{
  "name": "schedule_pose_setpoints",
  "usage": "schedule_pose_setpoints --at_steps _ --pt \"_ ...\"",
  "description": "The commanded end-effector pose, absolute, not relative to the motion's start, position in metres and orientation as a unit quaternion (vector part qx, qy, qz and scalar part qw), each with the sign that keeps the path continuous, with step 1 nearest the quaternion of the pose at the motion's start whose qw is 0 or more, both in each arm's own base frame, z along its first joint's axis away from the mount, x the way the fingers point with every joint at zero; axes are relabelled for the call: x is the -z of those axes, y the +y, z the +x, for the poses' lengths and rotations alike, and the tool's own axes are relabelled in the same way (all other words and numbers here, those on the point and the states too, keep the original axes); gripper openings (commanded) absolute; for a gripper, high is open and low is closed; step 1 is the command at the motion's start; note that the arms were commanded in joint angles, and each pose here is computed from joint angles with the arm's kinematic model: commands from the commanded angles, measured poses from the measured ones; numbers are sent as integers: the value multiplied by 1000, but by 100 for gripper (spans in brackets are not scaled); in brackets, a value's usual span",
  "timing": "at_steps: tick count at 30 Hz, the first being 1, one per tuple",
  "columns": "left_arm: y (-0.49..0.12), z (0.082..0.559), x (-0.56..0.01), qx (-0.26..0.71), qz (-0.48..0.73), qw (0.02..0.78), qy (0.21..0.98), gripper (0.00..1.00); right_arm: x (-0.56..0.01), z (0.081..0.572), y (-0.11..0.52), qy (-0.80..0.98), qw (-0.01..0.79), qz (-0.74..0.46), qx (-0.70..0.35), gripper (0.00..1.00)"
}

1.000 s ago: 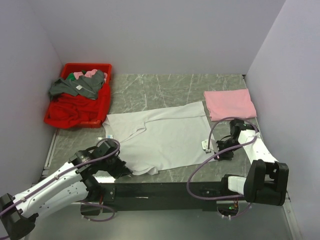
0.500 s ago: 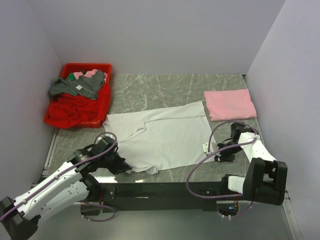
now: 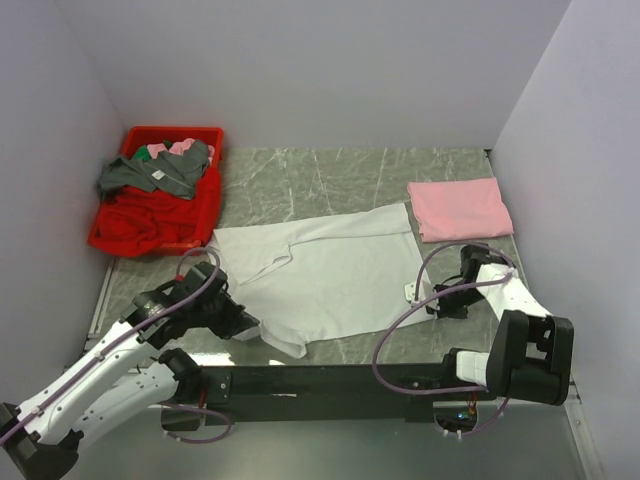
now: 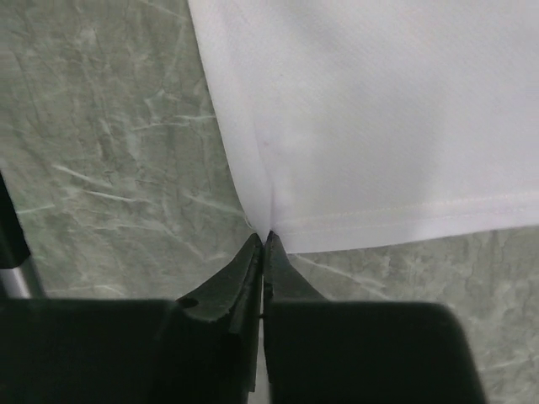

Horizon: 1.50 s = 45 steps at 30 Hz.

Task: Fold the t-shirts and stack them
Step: Fold the tshirt

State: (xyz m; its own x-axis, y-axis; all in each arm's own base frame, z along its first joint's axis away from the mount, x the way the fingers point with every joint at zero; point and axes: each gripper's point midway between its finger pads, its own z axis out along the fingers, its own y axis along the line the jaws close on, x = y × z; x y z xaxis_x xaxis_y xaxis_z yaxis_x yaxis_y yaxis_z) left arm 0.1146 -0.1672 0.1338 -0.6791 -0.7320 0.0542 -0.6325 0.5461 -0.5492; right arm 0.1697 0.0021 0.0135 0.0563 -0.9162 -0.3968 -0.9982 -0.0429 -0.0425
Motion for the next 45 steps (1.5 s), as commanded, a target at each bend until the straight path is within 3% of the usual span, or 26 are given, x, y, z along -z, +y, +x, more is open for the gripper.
schedule_pose_setpoints --at_steps 1,9,20,29,45 --pt "-151 128 -158 257 -388 150 872 0 -34 178 7 689 183 -690 -127 0" --pt "-143 135 -179 235 -379 178 877 0 -57 191 12 707 194 -664 -147 0" --pt "-135 107 -163 221 -377 134 890 0 -67 202 16 722 209 -641 -157 0" --pt "-132 127 -182 197 -360 173 895 0 -73 226 20 746 231 -601 -170 0" --pt "-139 132 -103 215 -375 88 897 0 -68 230 30 747 236 -588 -202 0"
